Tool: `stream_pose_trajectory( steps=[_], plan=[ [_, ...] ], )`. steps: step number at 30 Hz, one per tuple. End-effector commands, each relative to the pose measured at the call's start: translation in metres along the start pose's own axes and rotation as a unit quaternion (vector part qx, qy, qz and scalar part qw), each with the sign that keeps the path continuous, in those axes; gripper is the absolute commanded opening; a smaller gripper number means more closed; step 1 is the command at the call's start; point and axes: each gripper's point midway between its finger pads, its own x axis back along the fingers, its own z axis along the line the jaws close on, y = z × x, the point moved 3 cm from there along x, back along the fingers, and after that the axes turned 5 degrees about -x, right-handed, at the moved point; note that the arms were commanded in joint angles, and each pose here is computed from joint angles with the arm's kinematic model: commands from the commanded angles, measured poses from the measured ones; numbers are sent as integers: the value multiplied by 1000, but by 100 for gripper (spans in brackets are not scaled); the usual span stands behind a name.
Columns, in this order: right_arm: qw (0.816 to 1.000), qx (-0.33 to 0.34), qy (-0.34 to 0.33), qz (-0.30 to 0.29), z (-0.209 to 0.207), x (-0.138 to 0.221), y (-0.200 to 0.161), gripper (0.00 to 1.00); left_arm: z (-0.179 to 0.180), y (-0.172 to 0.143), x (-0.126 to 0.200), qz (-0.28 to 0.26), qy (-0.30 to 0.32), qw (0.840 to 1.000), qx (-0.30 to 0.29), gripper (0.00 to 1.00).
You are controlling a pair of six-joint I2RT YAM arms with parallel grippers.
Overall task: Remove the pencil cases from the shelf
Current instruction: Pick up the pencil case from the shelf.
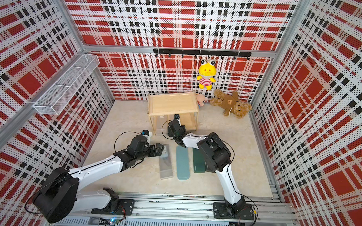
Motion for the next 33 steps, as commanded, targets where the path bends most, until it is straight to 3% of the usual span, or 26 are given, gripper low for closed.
stream_pose_trajectory(
  steps=[1,11,20,27,33],
  plan=[
    [1000,-1,-21,21,-12,13,-4,52,2,2,4,-6,3,1000,-5,99],
    [999,29,-31,10,-15,80,13,51,-1,20,12,-38,5,999,2,99],
    [999,44,1,8,1,153,18,50,-11,89,64,-159,-10,987,36,99],
    [999,36,11,29,8,217,-1,50,-14,142,123,-252,-17,967,48,99],
    [996,43,53,64,48,267,-38,50,0,156,143,-273,0,961,50,99]
  ],
)
